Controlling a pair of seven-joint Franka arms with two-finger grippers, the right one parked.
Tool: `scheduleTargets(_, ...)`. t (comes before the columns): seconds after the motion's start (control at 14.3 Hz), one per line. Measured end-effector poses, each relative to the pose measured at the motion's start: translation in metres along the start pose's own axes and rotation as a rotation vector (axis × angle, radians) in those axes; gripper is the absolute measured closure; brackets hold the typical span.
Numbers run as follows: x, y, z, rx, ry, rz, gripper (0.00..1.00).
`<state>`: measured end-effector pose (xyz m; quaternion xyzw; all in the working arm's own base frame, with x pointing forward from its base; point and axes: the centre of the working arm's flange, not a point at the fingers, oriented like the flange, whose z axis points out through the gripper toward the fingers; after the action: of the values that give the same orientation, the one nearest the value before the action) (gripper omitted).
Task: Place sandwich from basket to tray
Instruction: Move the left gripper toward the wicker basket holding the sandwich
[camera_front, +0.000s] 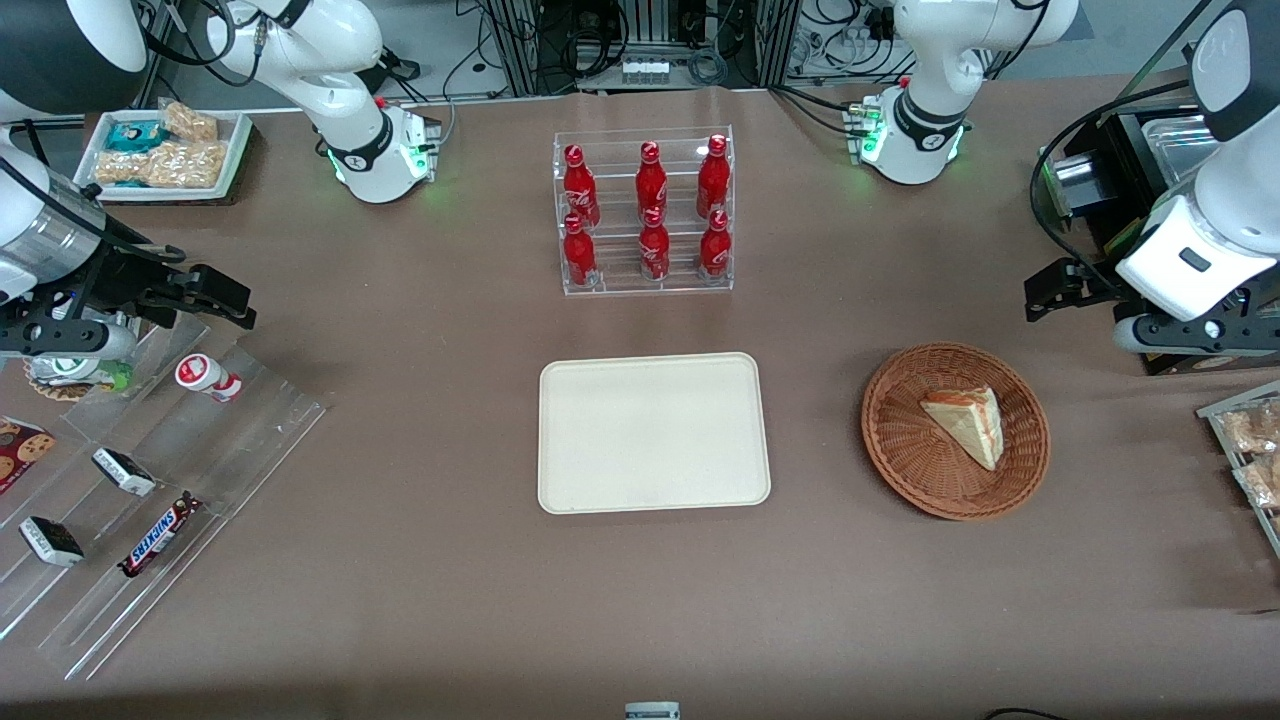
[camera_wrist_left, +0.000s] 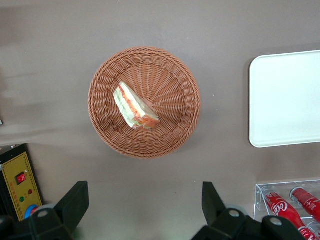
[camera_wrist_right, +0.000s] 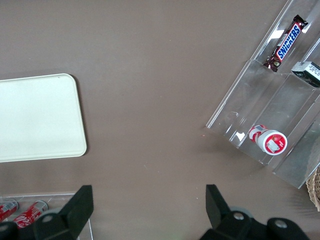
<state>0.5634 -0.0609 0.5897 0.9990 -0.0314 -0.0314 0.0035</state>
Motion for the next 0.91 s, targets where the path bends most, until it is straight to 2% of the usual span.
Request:
scheduleTargets(0.7, -0.0006, 0.0031, 0.0003, 0.0, -0.004, 0.005, 0.0)
scheduleTargets(0.91, -0.0023, 0.0002, 0.0053, 0.001, -0.031, 0.0, 0.0)
